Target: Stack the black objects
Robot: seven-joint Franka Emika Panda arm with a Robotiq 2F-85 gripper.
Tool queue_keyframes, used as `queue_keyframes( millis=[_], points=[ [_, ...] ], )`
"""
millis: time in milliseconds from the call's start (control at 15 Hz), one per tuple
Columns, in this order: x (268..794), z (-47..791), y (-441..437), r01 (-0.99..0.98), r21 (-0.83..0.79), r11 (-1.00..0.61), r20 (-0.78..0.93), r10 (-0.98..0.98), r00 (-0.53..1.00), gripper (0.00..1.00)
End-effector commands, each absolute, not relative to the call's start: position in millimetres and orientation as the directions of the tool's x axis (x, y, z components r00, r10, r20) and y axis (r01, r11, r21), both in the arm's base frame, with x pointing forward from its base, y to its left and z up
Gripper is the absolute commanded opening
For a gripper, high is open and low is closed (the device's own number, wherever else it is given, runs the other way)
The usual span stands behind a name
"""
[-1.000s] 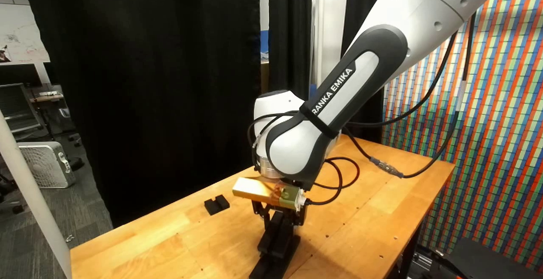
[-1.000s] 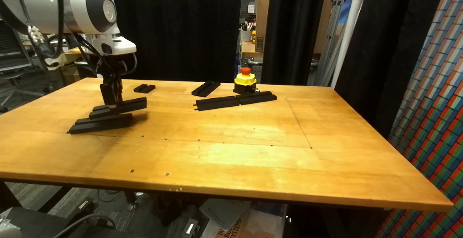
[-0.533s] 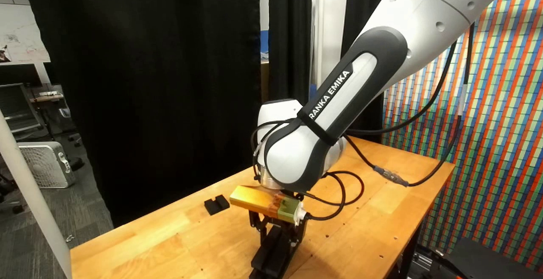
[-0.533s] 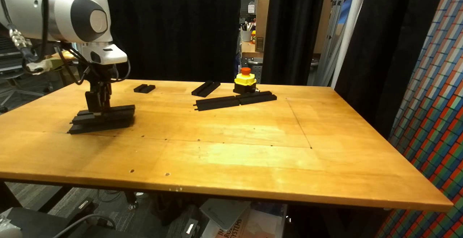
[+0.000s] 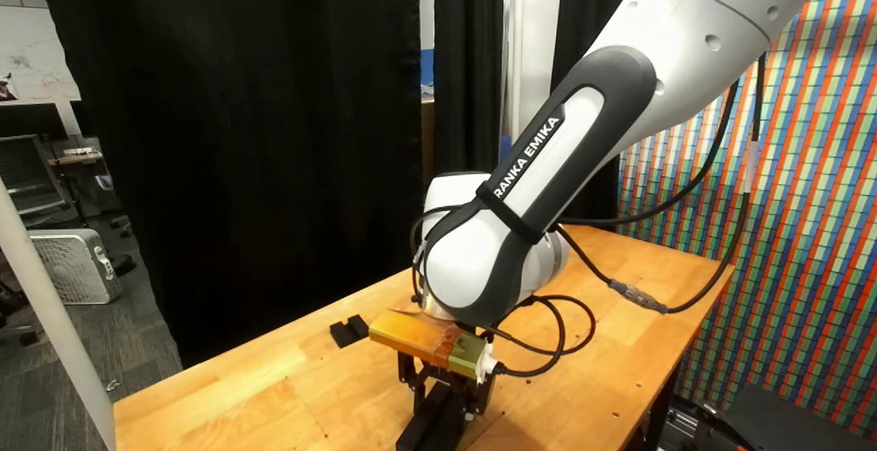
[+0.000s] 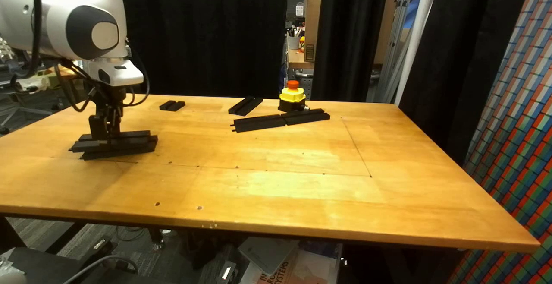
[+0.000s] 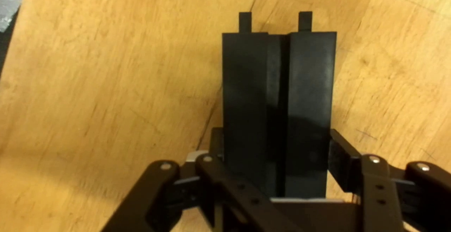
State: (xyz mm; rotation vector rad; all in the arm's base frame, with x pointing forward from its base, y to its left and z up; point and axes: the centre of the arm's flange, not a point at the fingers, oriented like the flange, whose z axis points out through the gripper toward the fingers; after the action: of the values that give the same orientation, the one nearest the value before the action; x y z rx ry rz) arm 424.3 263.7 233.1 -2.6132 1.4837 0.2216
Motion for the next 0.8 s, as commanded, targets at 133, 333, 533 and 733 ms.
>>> queue_keyframes(
  millis=[133,333,533,733],
  points=[
    [423.4,235.7,257.2,-0.86,-0.101,-0.5,-0.185,-0.84,0.51,0.45],
    [425.5,236.0,256.0,-0.858,-0.096,-0.504,-0.178,-0.839,0.513,0.45],
    [425.1,235.7,255.8,-0.855,-0.075,-0.513,-0.184,-0.836,0.517,0.45],
    [423.8,235.3,255.2,-0.853,-0.07,-0.516,-0.183,-0.834,0.52,0.45]
  ],
)
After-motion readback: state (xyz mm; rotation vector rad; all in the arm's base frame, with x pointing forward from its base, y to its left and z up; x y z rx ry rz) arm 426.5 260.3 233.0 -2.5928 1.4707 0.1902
